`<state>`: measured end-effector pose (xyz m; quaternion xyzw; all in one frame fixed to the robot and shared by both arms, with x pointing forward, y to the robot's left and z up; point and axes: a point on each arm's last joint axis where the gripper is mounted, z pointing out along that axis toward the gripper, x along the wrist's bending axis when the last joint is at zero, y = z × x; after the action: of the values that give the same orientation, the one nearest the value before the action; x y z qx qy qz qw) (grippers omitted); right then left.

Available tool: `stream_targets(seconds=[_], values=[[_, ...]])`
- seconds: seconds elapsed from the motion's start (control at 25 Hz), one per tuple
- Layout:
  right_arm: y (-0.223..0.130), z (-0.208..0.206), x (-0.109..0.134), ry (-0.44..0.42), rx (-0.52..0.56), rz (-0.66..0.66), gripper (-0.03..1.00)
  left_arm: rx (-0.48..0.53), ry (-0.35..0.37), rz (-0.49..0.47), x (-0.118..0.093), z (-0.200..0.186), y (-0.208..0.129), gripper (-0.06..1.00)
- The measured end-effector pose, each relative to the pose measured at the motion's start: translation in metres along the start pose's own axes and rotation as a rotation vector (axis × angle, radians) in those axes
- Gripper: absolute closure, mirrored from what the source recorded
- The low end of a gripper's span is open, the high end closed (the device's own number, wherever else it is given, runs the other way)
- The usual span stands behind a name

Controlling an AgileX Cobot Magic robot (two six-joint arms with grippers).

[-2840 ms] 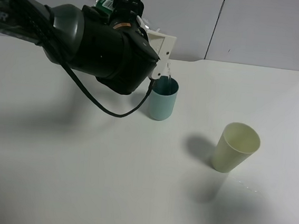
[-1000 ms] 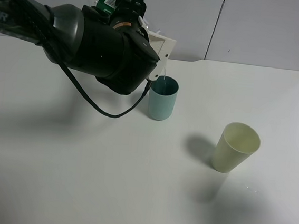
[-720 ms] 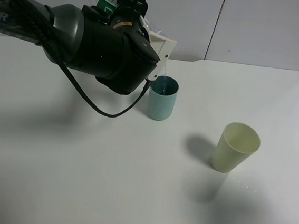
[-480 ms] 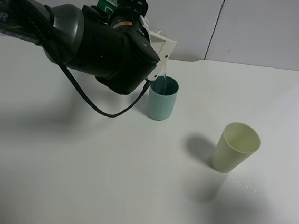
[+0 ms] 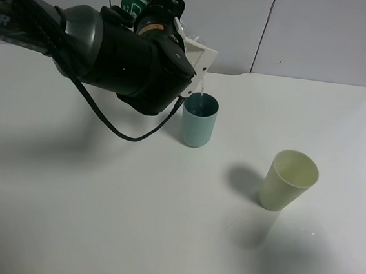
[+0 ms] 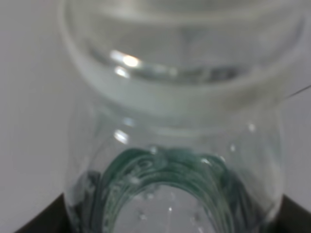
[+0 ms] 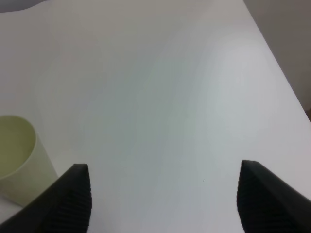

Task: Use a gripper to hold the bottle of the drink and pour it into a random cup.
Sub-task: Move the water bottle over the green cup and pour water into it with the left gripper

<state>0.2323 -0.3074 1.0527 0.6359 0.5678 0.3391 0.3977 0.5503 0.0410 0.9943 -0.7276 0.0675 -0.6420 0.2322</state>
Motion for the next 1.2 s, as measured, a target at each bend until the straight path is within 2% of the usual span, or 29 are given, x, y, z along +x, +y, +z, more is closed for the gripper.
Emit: stream_targets(seconds=[0.96,1.2], values=[[0.0000,0.0000,0.0000,0.000,0.000,0.000,0.33,-0.007,0.032,0.101,0.0029,0.0000,0.0008,0.40],[0.0000,0.0000,0.0000,0.000,0.000,0.000,0.33,-0.014,0.071,0.120,0.0064,-0.0001,0.0016,0.40]])
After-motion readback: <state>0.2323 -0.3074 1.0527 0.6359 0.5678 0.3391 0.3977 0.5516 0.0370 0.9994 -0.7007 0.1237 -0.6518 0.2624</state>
